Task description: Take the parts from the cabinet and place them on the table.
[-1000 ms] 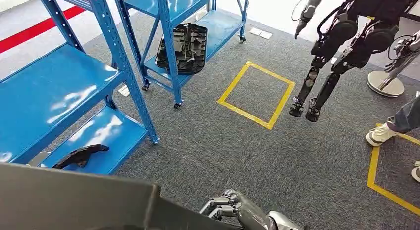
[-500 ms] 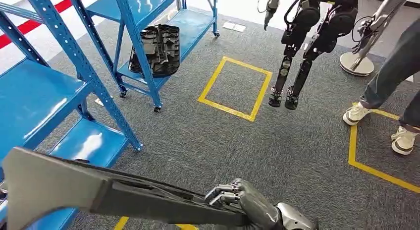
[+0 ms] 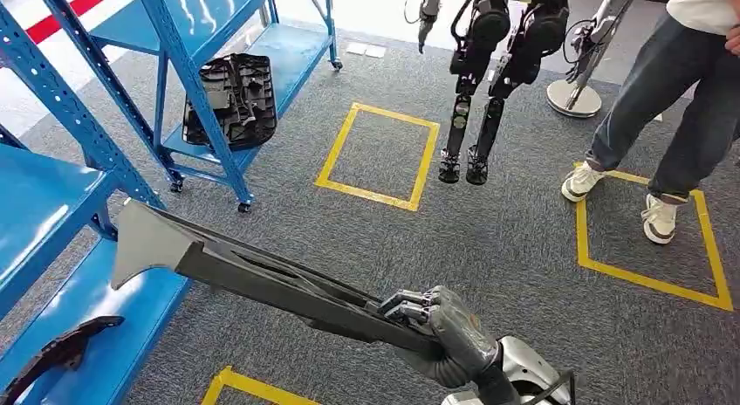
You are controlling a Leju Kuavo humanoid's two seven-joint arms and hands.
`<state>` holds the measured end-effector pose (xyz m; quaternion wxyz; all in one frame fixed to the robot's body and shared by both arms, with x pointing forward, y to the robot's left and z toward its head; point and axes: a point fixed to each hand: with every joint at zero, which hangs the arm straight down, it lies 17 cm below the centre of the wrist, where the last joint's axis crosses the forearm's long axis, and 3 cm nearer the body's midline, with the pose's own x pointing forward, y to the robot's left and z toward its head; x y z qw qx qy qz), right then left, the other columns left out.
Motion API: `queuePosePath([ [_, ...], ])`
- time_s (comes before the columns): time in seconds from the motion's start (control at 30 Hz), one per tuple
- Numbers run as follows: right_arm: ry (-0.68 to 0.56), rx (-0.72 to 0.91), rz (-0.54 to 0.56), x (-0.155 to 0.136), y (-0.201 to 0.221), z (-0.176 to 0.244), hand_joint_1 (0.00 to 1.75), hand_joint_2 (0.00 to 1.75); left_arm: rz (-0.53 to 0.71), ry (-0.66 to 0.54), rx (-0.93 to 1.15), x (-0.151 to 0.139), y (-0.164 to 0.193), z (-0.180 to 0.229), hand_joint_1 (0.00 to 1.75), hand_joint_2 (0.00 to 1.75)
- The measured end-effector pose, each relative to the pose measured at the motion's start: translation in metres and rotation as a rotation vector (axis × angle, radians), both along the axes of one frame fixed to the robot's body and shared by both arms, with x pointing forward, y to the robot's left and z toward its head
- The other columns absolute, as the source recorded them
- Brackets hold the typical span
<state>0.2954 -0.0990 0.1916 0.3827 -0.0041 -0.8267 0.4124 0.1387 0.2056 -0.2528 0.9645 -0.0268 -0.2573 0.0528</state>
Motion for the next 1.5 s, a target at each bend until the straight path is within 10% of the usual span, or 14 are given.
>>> queuePosePath([
  [1.5, -0.080, 0.030, -0.108, 0.016, -0.043, 0.025, 1.75, 1.75, -0.002, 0.004, 0.002, 0.000, 0.001, 0.000, 0.00, 1.75],
])
